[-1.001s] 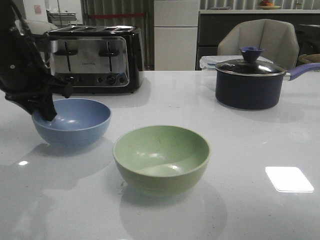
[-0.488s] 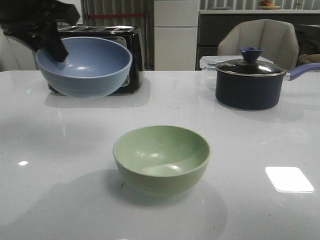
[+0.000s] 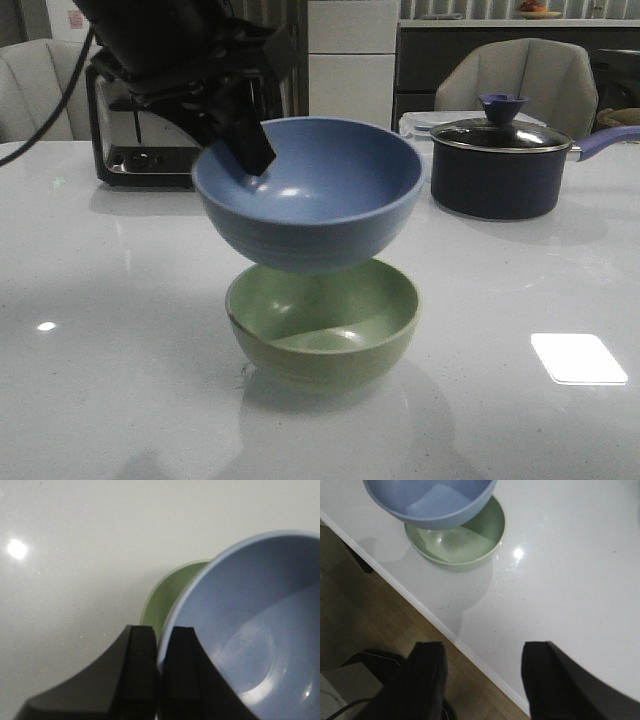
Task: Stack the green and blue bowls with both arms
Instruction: 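Lift the blue bowl with the left gripper over the green bowl, then lower the blue bowl into the green bowl with the left gripper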
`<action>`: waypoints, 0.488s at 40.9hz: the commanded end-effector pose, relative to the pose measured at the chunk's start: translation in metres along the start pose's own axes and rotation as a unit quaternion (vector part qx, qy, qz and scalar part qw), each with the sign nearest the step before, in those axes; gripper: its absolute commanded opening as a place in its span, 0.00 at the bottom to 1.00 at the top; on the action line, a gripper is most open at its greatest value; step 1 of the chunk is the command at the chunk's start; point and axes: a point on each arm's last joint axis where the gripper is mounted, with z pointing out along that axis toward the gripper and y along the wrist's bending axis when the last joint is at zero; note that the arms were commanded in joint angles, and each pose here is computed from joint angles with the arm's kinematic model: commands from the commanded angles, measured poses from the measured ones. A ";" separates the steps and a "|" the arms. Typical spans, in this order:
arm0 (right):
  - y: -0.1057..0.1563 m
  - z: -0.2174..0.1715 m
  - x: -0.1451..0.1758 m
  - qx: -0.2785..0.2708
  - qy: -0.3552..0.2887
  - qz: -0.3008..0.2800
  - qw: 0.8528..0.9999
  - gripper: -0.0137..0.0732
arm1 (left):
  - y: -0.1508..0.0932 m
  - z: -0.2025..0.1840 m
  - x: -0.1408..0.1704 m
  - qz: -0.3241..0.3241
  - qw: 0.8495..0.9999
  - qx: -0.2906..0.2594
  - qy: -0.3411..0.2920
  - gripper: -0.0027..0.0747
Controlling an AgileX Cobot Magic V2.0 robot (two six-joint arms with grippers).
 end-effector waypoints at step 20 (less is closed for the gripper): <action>-0.001 -0.006 -0.012 0.005 -0.041 0.002 0.999 0.68 | 0.000 0.037 -0.007 -0.034 0.999 0.017 -0.010 0.16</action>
